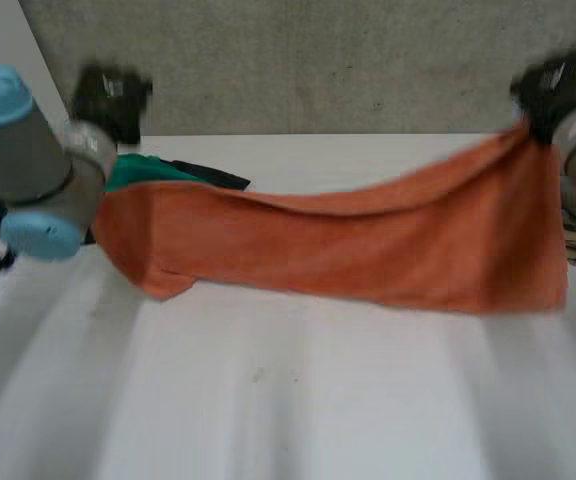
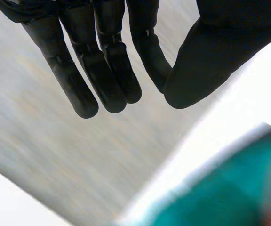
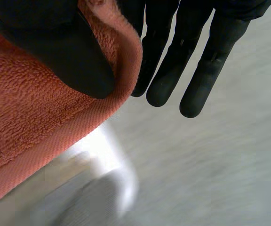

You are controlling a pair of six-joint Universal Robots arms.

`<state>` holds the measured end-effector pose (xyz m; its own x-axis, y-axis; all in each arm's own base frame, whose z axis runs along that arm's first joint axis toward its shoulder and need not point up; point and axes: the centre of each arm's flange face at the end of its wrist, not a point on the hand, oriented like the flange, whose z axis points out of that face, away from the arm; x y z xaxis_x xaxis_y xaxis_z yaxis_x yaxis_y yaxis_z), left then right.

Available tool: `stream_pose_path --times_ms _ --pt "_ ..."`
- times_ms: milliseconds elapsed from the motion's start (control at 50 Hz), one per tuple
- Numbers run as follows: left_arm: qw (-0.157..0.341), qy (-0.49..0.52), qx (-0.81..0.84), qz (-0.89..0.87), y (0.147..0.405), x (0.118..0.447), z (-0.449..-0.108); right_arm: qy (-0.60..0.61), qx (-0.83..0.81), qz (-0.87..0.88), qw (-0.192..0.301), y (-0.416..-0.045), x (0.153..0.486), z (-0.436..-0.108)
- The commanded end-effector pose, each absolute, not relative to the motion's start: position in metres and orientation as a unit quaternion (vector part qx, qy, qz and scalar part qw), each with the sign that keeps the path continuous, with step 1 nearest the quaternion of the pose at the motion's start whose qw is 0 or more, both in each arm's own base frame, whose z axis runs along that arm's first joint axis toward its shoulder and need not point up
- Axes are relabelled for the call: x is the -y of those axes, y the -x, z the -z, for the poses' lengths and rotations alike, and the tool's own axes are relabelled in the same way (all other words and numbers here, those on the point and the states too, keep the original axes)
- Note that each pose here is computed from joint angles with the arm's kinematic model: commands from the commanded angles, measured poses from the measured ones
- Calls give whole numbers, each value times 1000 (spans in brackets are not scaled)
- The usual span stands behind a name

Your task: Fold the laundry.

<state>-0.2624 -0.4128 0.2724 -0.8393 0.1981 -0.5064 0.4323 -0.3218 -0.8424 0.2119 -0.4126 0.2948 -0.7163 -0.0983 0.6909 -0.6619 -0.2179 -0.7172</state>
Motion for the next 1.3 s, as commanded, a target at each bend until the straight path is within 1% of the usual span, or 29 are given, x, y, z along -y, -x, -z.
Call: stream_pose_path --times_ms 20,40,100,160,180,200,240,260,280,300,340,360,400,420,480,500,540,560,580,620,640,700,800,860,920,1020,1160,1240,1300 --pt "89 -159 -321 929 264 407 -406 -162 373 -894 189 -211 407 -414" --pt "90 -149 -298 938 262 400 -420 -151 358 -902 188 -210 402 -424" --pt "93 -147 -306 936 258 400 -420 -152 360 -901 186 -211 399 -426" --pt "91 -166 -356 915 258 402 -396 -170 394 -885 179 -212 397 -410" --pt "88 -171 -371 908 258 402 -388 -185 419 -872 175 -212 396 -398" --pt "84 -184 -403 893 257 401 -369 -195 434 -863 171 -213 395 -391" --pt "81 -196 -434 876 255 398 -351 -218 470 -840 162 -214 392 -371" --pt "80 -202 -450 866 254 397 -341 -239 504 -817 148 -214 388 -350" --pt "76 -216 -485 844 253 393 -314 -247 521 -805 142 -213 387 -339" --pt "72 -223 -500 833 254 389 -302 -254 535 -795 136 -213 385 -328" --pt "65 -236 -529 812 256 381 -277 -269 550 -782 118 -214 379 -312" --pt "59 -247 -551 795 258 373 -258 -273 550 -781 111 -215 374 -312" --pt "49 -258 -567 781 264 363 -243 -277 542 -787 101 -218 366 -319" --pt "32 -266 -574 774 274 353 -235 -279 534 -792 95 -219 359 -329" --pt "5 -270 -580 769 288 341 -228 -292 516 -801 80 -228 345 -342" --pt "-17 -266 -587 765 295 335 -224 -305 500 -808 61 -238 332 -353" --pt "-41 -262 -595 759 302 329 -219 -314 483 -816 48 -245 319 -365" --pt "-53 -258 -599 756 305 327 -217 -317 468 -824 39 -248 305 -380" --pt "-74 -252 -606 751 310 323 -213 -320 461 -827 34 -249 298 -386" --pt "-95 -250 -610 746 318 319 -208 -322 448 -833 25 -251 284 -399" --pt "-108 -251 -612 742 324 317 -204 -322 436 -840 15 -252 269 -411" --pt "-123 -255 -609 741 335 314 -201 -317 409 -856 -5 -251 243 -435" --pt "-149 -285 -613 722 364 306 -178 -300 377 -876 -35 -243 211 -464" --pt "-165 -301 -612 712 377 300 -166 -292 370 -880 -60 -239 197 -474" --pt "-174 -310 -614 705 383 298 -157 -289 369 -879 -83 -237 188 -479" --pt "-199 -331 -615 688 397 281 -143 -286 377 -875 -103 -235 186 -479" --pt "-225 -302 -615 693 400 289 -150 -288 395 -864 -117 -237 186 -471" --pt "-215 -280 -623 698 395 294 -155 -290 397 -862 -120 -238 185 -470" --pt "-188 -260 -646 692 384 296 -149 -289 398 -863 -117 -236 186 -471"
